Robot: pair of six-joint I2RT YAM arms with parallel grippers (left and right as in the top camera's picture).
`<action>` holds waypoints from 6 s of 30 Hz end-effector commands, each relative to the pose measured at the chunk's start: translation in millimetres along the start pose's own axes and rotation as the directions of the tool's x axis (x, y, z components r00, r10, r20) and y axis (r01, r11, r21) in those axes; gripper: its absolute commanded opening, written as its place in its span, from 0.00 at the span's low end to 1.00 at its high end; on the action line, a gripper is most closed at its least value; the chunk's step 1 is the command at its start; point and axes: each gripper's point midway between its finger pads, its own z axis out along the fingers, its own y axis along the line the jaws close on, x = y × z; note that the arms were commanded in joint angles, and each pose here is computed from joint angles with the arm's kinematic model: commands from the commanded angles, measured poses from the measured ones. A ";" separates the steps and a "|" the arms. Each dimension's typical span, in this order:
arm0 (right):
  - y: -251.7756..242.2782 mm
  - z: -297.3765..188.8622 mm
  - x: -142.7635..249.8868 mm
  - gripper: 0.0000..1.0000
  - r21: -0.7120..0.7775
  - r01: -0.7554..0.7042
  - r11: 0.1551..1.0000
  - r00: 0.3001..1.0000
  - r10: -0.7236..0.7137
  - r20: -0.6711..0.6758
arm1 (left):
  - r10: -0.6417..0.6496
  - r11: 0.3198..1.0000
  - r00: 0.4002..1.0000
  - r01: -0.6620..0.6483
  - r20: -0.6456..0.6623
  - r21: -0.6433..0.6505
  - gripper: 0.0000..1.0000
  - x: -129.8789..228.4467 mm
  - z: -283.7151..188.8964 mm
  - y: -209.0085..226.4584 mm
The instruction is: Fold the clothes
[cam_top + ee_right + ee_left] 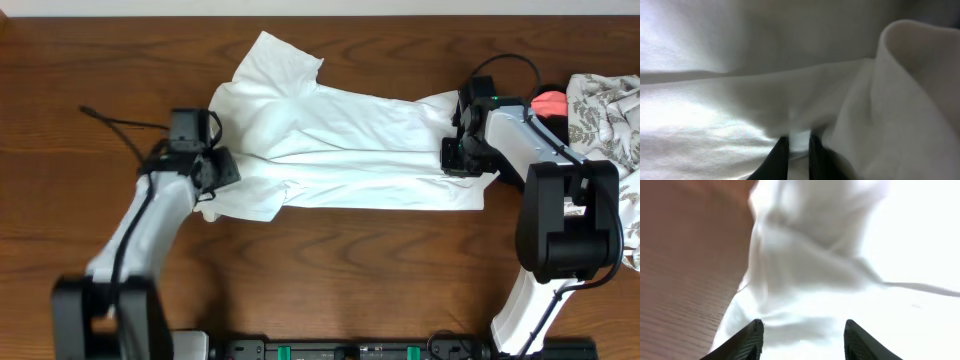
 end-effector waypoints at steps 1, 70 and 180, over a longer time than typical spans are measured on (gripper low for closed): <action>-6.5 16.8 15.0 0.13 0.035 -0.015 0.999 0.998 0.017 -0.062 | 0.032 0.996 0.991 -0.042 0.130 0.076 0.53 -25.4 -40.6 -14.8; 7.8 -40.3 -150.1 0.80 -0.339 0.192 0.921 0.918 -0.046 0.395 | 0.311 0.860 0.885 -0.417 0.348 0.293 0.83 -224.4 137.8 -98.3; 17.0 -75.0 -133.2 0.03 -0.379 0.154 0.912 0.931 -0.006 0.364 | 0.252 0.901 0.962 -0.274 0.109 0.336 0.55 -182.2 76.5 -84.4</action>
